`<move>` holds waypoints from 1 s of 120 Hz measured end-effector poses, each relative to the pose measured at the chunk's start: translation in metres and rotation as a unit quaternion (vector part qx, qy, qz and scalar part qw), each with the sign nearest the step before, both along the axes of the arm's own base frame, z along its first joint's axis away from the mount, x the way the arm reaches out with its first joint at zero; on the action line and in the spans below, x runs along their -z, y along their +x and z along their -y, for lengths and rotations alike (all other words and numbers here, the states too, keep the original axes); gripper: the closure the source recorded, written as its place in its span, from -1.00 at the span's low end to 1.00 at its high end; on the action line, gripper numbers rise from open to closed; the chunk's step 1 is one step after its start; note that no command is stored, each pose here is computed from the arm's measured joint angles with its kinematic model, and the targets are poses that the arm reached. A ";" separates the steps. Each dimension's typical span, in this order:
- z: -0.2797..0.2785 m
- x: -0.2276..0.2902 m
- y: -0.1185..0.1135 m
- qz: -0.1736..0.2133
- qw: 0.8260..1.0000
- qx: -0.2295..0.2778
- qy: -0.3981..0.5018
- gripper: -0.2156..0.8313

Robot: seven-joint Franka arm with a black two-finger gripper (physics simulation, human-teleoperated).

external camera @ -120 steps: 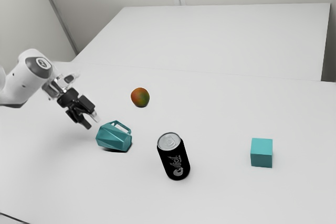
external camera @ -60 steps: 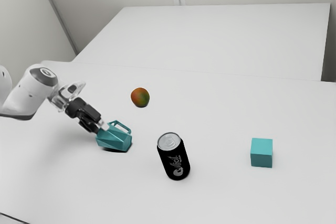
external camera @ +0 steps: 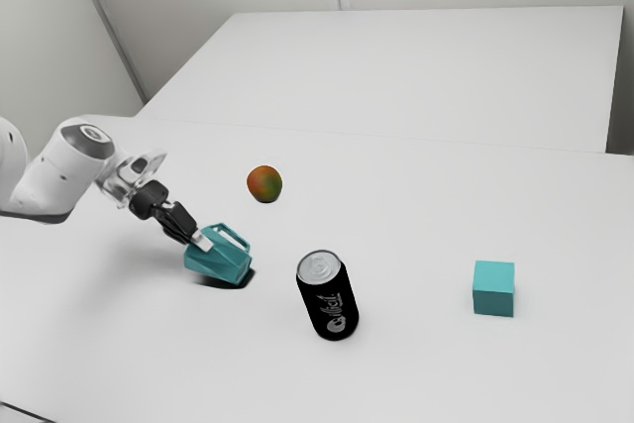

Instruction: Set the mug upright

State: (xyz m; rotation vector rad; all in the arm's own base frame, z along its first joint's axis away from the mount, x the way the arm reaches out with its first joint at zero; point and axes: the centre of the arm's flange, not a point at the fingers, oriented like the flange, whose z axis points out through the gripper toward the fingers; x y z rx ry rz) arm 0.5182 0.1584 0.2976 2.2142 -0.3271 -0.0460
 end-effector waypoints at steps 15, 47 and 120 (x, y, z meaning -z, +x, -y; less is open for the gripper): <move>0.000 -0.001 0.001 0.007 1.000 0.004 0.002 0.82; 0.030 -0.039 0.011 0.047 0.997 0.051 0.031 0.90; 0.177 -0.094 0.051 0.133 0.904 0.213 0.345 0.91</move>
